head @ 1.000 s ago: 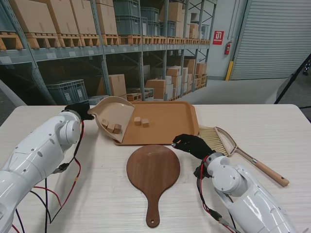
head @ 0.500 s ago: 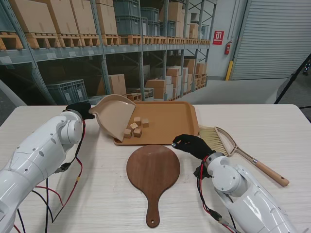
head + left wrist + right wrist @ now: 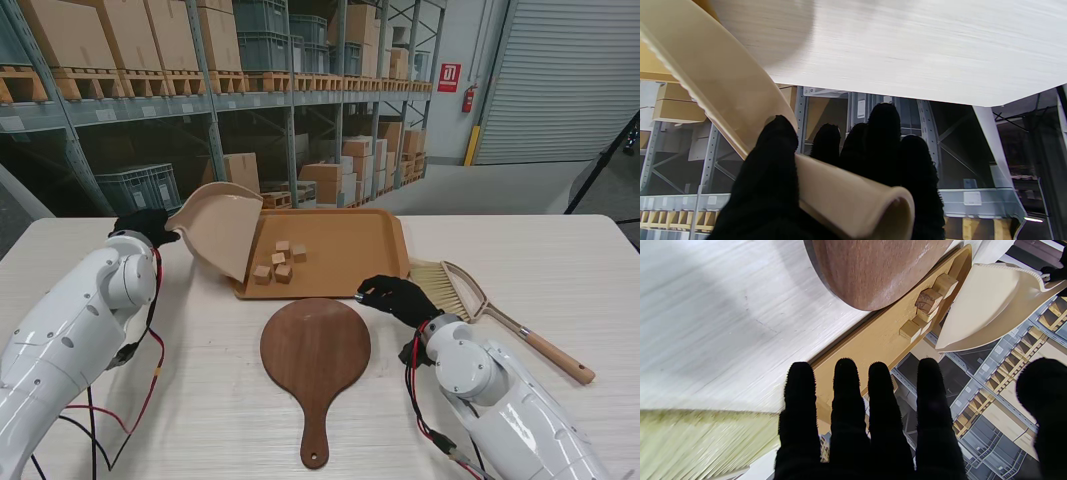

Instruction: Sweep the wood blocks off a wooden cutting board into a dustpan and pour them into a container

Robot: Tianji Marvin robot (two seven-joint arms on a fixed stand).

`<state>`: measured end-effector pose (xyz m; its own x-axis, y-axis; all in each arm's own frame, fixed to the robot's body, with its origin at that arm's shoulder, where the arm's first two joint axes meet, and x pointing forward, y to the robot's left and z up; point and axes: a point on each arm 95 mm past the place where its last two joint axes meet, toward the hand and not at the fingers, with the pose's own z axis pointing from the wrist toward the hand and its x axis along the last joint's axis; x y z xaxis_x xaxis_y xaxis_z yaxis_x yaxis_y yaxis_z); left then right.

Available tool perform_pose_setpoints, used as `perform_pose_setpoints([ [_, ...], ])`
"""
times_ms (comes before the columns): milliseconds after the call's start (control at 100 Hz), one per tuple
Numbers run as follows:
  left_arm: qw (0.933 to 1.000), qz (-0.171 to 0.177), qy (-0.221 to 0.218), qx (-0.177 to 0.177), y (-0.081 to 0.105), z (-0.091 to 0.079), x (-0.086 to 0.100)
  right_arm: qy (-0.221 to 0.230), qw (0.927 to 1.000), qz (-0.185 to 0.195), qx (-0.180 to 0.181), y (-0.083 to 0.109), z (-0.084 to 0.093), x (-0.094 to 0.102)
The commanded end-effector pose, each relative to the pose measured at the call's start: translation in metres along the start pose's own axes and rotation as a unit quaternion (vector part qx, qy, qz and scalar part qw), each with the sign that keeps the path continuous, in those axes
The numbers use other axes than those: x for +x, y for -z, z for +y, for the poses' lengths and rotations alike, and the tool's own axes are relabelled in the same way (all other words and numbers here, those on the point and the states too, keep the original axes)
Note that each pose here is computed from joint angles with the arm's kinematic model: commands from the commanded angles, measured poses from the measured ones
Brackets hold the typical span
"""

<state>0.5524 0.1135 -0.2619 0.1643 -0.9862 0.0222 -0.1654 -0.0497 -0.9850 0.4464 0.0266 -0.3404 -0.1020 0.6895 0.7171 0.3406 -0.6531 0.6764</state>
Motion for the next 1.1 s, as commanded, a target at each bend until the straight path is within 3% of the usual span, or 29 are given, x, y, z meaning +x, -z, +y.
perform_pose_setpoints([
  [0,0.9999,-0.014,-0.006,-0.006,0.007,0.008,-0.010,-0.003,1.0000,-0.003,0.007,0.001,-0.006,-0.001],
  [420,0.9976,-0.066,0.017,0.014,0.055,0.025,-0.046,-0.008,0.9999,-0.012,-0.001,0.003,-0.005,-0.004],
  [1090,0.9908,-0.120,0.028,-0.056,0.080,0.090,-0.063,-0.010,0.9998,-0.020,0.002,0.006,-0.005,-0.007],
])
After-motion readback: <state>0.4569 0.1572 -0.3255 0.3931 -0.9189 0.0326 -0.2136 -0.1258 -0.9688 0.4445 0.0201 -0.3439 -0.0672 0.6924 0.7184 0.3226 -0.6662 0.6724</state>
